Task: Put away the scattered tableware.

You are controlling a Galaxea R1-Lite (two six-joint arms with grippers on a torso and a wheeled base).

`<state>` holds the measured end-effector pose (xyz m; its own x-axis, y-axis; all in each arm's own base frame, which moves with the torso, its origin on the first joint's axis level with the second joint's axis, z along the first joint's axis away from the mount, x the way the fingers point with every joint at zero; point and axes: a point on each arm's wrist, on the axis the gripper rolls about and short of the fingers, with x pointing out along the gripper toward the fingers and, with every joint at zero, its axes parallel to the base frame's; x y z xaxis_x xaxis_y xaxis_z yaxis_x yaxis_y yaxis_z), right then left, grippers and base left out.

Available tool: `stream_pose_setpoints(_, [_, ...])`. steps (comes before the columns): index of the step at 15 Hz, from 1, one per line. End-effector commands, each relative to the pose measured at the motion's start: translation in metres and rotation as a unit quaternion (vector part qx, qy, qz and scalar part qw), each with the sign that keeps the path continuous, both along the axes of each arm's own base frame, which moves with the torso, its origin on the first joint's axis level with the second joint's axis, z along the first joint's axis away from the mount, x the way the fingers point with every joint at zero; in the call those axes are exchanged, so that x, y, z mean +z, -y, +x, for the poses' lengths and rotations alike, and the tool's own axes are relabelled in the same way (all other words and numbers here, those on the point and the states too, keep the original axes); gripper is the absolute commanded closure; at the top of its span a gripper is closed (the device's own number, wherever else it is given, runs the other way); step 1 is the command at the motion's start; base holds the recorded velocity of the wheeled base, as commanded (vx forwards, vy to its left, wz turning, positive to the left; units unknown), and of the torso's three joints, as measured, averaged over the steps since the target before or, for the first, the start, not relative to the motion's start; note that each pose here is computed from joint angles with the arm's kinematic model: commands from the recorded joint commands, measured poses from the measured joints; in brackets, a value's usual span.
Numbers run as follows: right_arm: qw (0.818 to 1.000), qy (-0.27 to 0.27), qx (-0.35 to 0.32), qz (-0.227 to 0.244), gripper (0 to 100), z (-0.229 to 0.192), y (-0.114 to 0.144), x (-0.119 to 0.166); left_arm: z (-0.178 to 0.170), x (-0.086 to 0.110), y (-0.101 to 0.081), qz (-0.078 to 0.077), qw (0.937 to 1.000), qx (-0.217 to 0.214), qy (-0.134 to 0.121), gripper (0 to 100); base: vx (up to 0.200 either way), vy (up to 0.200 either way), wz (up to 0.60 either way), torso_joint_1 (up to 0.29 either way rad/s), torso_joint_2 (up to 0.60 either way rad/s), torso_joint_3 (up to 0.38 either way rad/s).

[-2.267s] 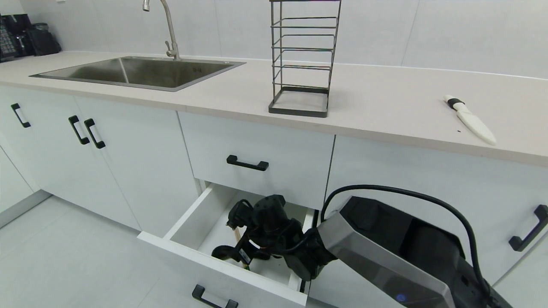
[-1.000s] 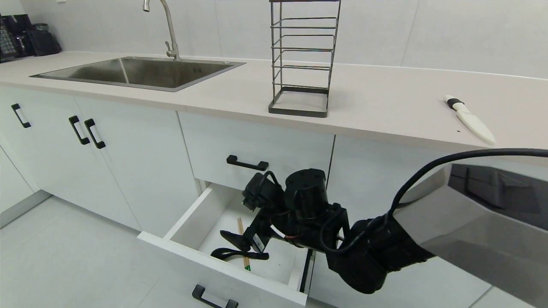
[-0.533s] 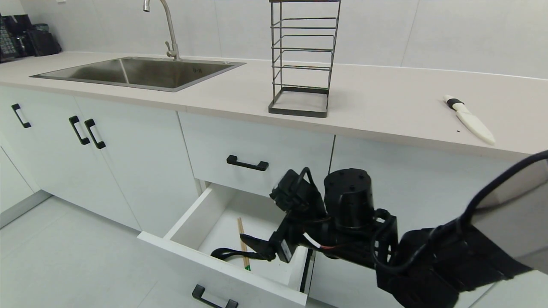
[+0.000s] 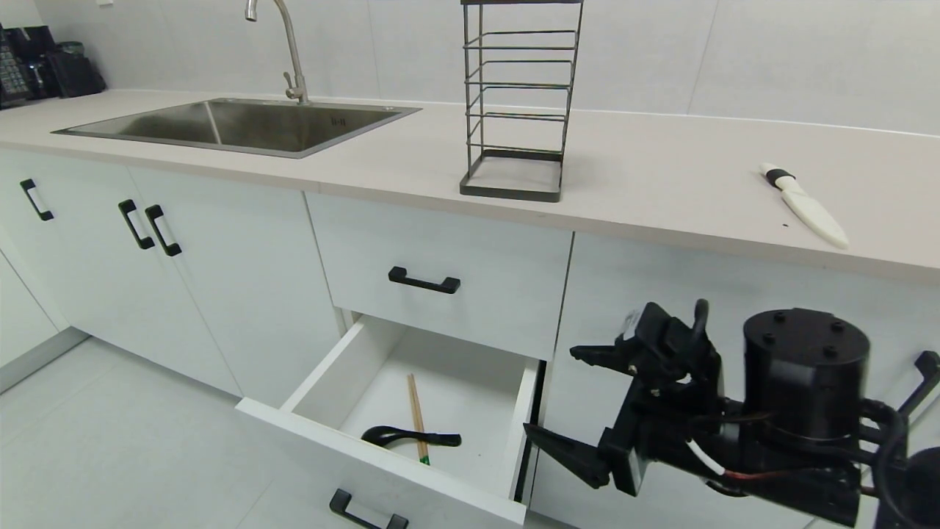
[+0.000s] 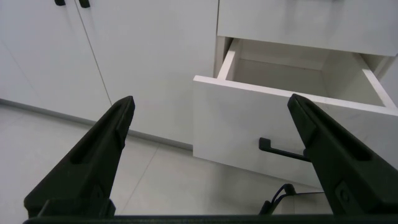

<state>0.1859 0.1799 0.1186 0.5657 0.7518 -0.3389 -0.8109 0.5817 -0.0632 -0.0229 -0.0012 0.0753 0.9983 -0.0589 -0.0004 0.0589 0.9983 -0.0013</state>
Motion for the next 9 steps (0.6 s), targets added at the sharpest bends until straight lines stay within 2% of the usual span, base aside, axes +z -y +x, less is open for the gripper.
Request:
stream_pose_setpoints(1, [1.0, 0.014, -0.001, 0.015, 0, -0.016, 0.018, 0.012, 0.0, 0.0, 0.0, 0.0, 1.0, 0.0, -0.001, 0, 0.0, 0.0, 0.0, 0.0, 0.0, 0.0])
stream_pose_setpoints(4, [0.999, 0.018, -0.003, 0.029, 0, -0.038, 0.051, 0.019, 0.0, 0.0, 0.0, 0.0, 1.0, 0.0, -0.001, 0, 0.0, 0.0, 0.0, 0.0, 0.0, 0.0])
stream_pose_setpoints(6, [0.999, 0.026, -0.014, 0.04, 0, -0.067, 0.084, 0.02, 0.0, 0.0, 0.0, 0.0, 1.0, 0.0, -0.001, 0, 0.0, 0.0, 0.0, 0.0, 0.0, 0.0])
stream_pose_setpoints(8, [0.998, 0.023, -0.037, 0.054, 0, -0.112, 0.129, 0.004, 0.0, 0.0, 0.0, 0.0, 1.0, 0.0, -0.001, 0, 0.0, 0.0, 0.0, 0.0, 0.0, 0.0])
stream_pose_setpoints(9, [0.997, 0.02, -0.035, 0.062, 0, -0.134, 0.143, 0.0, 0.0, 0.0, 0.0, 0.0, 1.0, 0.0, -0.001, 0, 0.0, 0.0, 0.0, 0.0, 0.0, 0.0])
